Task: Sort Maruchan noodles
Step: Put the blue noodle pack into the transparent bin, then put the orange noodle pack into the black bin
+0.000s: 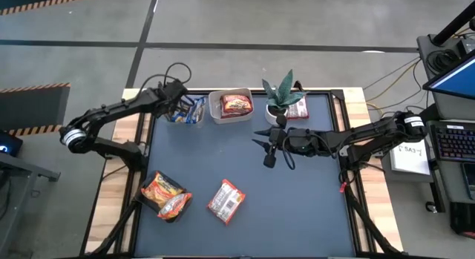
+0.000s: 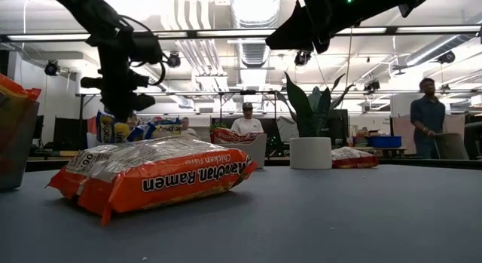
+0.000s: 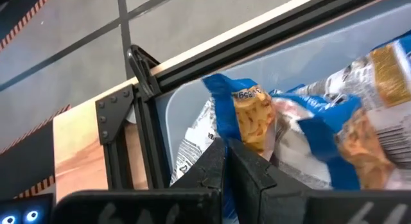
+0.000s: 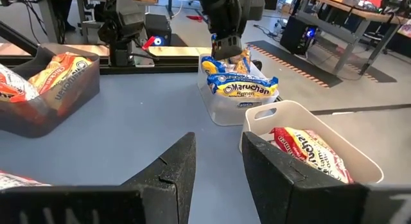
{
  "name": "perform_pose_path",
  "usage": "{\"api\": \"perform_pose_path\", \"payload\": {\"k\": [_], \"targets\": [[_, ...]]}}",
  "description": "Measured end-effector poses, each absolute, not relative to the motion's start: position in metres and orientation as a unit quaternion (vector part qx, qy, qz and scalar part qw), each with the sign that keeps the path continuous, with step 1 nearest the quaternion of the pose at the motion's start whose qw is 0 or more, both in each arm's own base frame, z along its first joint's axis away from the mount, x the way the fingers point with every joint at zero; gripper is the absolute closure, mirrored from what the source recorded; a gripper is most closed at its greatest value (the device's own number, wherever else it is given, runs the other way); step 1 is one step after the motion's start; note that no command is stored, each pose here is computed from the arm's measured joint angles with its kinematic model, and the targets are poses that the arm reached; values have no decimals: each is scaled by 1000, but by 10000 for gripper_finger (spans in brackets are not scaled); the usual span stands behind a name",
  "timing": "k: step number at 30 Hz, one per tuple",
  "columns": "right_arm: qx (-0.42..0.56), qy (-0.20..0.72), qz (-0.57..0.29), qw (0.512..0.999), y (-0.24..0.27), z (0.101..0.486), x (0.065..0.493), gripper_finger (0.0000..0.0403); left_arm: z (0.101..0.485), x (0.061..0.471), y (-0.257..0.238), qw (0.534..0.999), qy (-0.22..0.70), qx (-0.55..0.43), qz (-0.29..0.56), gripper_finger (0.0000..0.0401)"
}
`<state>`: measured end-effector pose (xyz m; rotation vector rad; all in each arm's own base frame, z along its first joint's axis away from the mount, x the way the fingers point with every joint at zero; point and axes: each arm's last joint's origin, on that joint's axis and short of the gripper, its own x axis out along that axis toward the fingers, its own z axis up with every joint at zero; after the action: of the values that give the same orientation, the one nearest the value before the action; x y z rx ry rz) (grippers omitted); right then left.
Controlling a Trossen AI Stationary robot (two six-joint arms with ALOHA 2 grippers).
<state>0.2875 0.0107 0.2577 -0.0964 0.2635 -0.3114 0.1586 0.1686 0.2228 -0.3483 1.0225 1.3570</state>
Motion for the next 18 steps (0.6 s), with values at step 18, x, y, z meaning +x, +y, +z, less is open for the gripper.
{"api": "perform_pose_path", "payload": {"k": [18], "targets": [[23,145,-164,975,12,237,301,287,267,181,115,769,349,-109,524,401]]}}
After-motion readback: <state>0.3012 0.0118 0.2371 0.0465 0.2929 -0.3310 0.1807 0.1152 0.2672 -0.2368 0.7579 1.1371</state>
